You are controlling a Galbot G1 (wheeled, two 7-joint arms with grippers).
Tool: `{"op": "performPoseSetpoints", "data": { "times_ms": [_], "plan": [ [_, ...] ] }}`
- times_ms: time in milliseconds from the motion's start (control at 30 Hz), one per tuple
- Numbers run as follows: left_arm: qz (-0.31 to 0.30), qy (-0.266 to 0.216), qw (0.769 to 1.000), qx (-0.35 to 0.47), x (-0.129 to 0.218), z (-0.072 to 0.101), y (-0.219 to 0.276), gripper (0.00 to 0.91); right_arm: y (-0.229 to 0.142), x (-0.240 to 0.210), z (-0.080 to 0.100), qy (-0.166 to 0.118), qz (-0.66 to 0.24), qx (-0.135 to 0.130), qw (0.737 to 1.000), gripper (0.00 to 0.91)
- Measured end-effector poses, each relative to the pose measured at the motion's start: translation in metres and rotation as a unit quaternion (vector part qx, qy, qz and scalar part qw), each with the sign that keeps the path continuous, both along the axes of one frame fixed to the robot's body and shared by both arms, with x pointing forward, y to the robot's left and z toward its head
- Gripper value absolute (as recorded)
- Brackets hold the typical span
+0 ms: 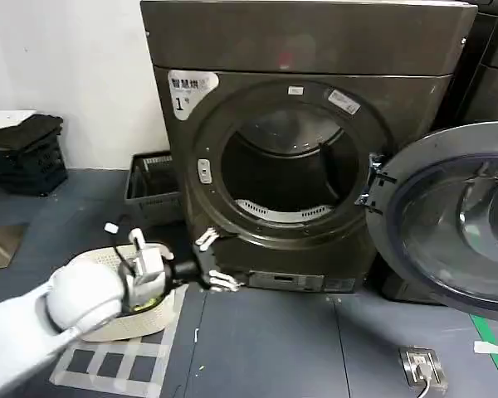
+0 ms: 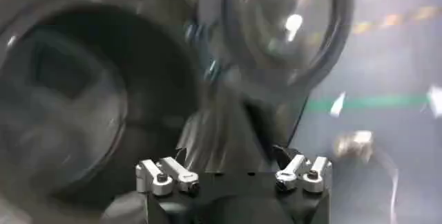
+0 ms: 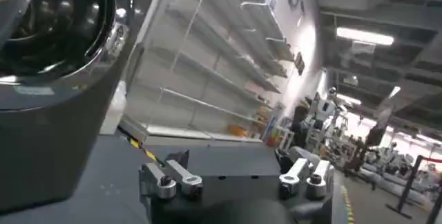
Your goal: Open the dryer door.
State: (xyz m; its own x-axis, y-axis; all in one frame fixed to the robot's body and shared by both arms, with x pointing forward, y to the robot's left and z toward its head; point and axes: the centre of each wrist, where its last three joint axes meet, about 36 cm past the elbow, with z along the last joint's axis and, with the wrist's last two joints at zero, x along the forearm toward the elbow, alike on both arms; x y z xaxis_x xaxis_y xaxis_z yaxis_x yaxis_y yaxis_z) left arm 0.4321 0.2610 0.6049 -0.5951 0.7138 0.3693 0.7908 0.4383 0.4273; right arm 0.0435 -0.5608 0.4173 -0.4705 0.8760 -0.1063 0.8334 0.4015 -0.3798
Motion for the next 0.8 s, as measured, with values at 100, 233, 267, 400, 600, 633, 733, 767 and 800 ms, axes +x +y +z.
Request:
{"op": "performPoseSetpoints", "data": {
  "times_ms": [100,233,267,400,600,633,733,767,800],
  "plan": [
    [0.018,-0.013,0.999,0.031,0.004,-0.001,0.017,0.907,-0.002,0.003,-0.004,-0.003,0.004,0.001,1.0,0.907],
    [0.022,-0.06,0.994,0.093,0.016,-0.003,0.048,0.907,0.001,0.011,-0.01,-0.008,0.011,0.007,1.0,0.907],
    [0.026,-0.072,0.991,0.111,0.02,-0.004,0.055,0.907,0.002,0.013,-0.011,-0.009,0.013,0.008,1.0,0.907],
    [0.036,-0.12,0.975,0.186,0.035,-0.012,0.084,0.907,0.005,0.023,-0.014,-0.012,0.025,0.013,1.0,0.907],
    [0.012,-0.182,0.935,0.303,0.054,-0.025,0.12,0.907,0.008,0.029,-0.015,-0.012,0.037,0.015,0.999,0.907],
    [0.004,-0.194,0.929,0.317,0.057,-0.027,0.124,0.907,0.008,0.029,-0.015,-0.012,0.039,0.014,0.999,0.907],
    [-0.024,-0.223,0.906,0.359,0.068,-0.031,0.138,0.907,0.009,0.03,-0.014,-0.011,0.042,0.013,0.999,0.907],
    [-0.036,-0.231,0.898,0.373,0.072,-0.032,0.143,0.907,0.01,0.031,-0.013,-0.011,0.043,0.012,0.999,0.907],
    [-0.044,-0.237,0.891,0.385,0.075,-0.033,0.148,0.907,0.01,0.031,-0.013,-0.012,0.044,0.012,0.999,0.907]
  ]
}}
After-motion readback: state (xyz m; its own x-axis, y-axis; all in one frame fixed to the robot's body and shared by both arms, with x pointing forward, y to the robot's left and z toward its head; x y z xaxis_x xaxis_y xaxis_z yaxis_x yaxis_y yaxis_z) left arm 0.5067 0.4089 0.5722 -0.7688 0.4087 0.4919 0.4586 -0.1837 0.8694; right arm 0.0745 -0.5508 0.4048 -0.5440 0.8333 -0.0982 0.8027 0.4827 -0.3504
